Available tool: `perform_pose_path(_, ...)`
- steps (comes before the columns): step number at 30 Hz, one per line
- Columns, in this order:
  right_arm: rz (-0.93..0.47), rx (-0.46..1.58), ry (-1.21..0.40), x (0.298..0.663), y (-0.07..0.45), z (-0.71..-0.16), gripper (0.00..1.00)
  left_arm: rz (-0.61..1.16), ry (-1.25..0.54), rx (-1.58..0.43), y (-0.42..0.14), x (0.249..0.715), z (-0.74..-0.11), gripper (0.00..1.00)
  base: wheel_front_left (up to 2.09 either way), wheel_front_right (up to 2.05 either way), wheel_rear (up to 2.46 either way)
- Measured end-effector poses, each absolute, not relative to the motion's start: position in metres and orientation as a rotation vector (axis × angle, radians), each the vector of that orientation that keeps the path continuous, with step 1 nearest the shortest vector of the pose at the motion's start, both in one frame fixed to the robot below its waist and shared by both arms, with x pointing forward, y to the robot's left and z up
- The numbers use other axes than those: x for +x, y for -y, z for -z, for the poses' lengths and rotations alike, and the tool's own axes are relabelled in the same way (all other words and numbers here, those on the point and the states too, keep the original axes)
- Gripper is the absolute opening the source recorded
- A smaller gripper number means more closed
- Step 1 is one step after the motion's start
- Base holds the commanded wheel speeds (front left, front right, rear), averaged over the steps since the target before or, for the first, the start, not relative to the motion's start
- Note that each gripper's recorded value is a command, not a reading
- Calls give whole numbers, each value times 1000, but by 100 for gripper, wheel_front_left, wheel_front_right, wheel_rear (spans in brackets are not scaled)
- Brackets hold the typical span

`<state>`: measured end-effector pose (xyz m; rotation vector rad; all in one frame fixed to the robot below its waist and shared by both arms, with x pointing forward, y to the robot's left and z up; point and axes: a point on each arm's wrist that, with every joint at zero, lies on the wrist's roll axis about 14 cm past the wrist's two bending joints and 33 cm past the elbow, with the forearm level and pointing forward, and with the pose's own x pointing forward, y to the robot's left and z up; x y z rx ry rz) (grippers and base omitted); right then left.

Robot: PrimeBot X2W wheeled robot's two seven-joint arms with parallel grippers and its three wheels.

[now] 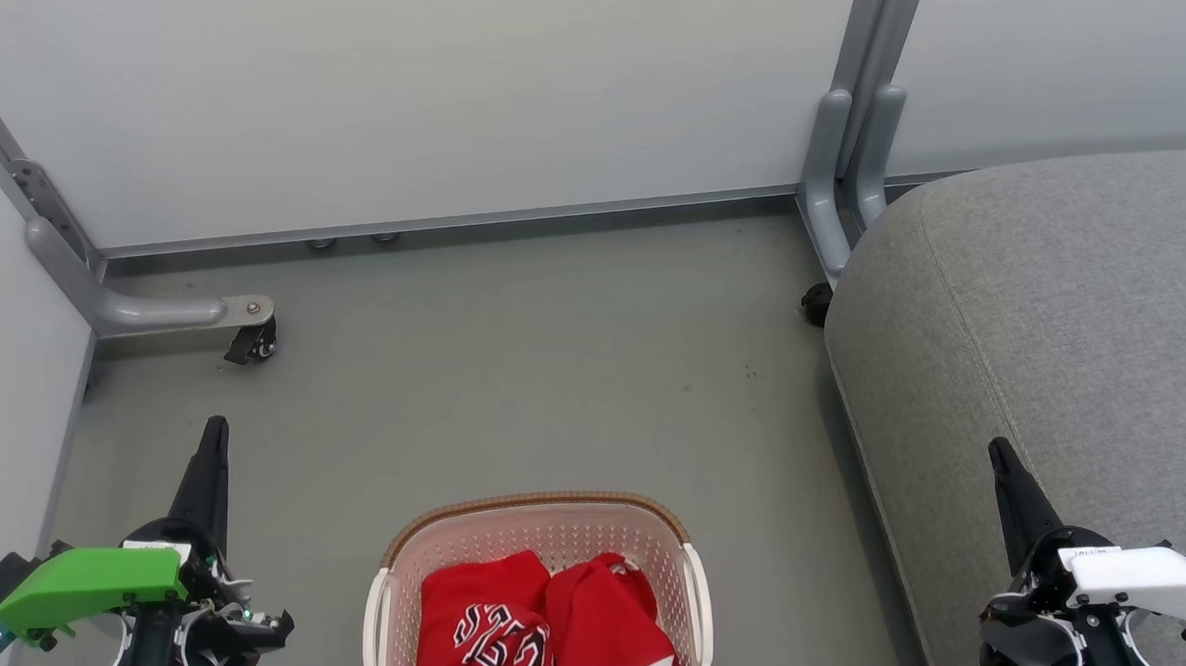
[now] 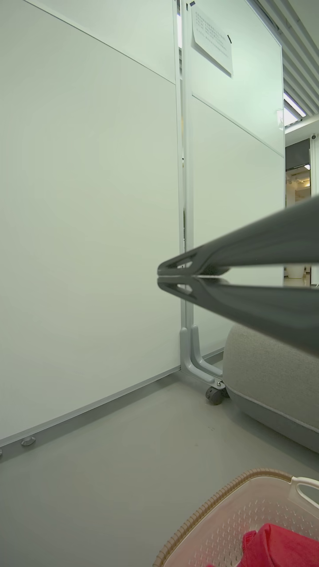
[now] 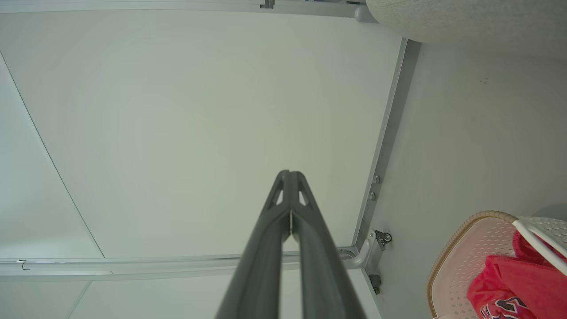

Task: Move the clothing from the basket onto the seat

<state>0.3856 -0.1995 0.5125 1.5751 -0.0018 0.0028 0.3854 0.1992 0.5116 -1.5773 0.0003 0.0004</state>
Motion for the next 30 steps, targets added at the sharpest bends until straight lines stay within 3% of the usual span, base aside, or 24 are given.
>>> perform_pose_path(30,-3,1575,2,386,200,-512,0,-1,0,-1577,-199,385,-512,0,0,0,0)
